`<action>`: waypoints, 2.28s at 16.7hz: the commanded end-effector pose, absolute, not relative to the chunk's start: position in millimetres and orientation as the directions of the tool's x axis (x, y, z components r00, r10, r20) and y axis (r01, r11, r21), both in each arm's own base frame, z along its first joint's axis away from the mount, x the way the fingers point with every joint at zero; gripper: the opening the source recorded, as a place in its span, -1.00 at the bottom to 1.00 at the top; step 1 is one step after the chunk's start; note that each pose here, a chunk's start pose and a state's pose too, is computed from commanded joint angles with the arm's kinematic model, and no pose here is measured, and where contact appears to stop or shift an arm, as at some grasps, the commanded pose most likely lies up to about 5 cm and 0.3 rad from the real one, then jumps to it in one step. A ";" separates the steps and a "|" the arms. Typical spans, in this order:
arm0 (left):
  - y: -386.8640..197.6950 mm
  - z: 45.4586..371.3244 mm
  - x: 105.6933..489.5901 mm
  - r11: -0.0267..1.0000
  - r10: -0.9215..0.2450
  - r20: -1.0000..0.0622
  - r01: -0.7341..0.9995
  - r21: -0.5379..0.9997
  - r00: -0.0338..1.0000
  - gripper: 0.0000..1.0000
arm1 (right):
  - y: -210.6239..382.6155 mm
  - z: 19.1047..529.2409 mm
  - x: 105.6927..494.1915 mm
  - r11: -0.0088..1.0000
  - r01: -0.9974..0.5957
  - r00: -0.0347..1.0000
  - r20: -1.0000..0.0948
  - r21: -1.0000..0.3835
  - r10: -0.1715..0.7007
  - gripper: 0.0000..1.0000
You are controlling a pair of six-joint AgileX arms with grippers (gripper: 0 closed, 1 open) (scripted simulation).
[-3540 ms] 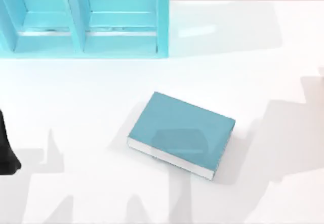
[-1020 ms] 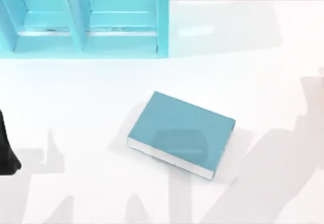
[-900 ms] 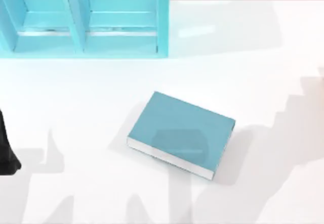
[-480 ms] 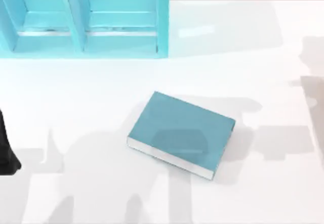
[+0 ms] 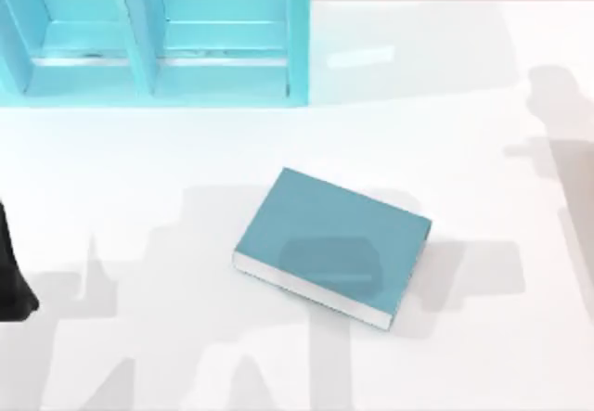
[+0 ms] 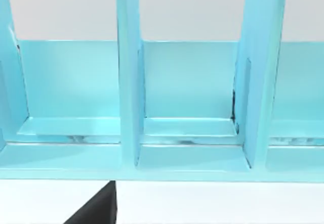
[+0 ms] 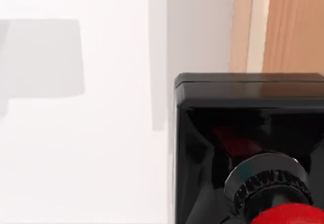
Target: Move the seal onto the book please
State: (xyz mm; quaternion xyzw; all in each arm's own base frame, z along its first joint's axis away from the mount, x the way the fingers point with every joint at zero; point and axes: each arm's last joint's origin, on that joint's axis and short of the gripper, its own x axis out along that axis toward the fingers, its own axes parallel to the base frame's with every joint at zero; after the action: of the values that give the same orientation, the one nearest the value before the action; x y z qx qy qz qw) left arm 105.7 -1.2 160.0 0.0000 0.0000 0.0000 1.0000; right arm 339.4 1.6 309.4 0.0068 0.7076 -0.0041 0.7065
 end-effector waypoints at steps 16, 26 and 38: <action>-1.2 160.0 105.7 1.000 0.000 0.000 0.000 0.000 1.000 1.00 | 259.8 252.2 340.1 1.000 -0.031 0.032 -0.999 0.004 0.005 -1.00; -1.2 160.0 105.7 1.000 0.000 0.000 0.000 0.000 1.000 1.00 | 295.3 222.4 340.0 1.000 0.016 0.003 -1.000 -0.001 -0.002 -1.00; -1.2 160.0 105.7 1.000 0.000 0.000 0.000 0.000 1.000 1.00 | 295.2 227.4 340.0 1.000 0.016 0.003 -1.000 -0.001 -0.002 -0.70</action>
State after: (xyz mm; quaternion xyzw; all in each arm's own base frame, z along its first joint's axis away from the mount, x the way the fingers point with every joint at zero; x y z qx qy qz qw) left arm 105.7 -1.2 160.0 0.0000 0.0000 0.0000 1.0000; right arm 340.0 295.2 227.4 0.0050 0.7060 -0.0060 0.7082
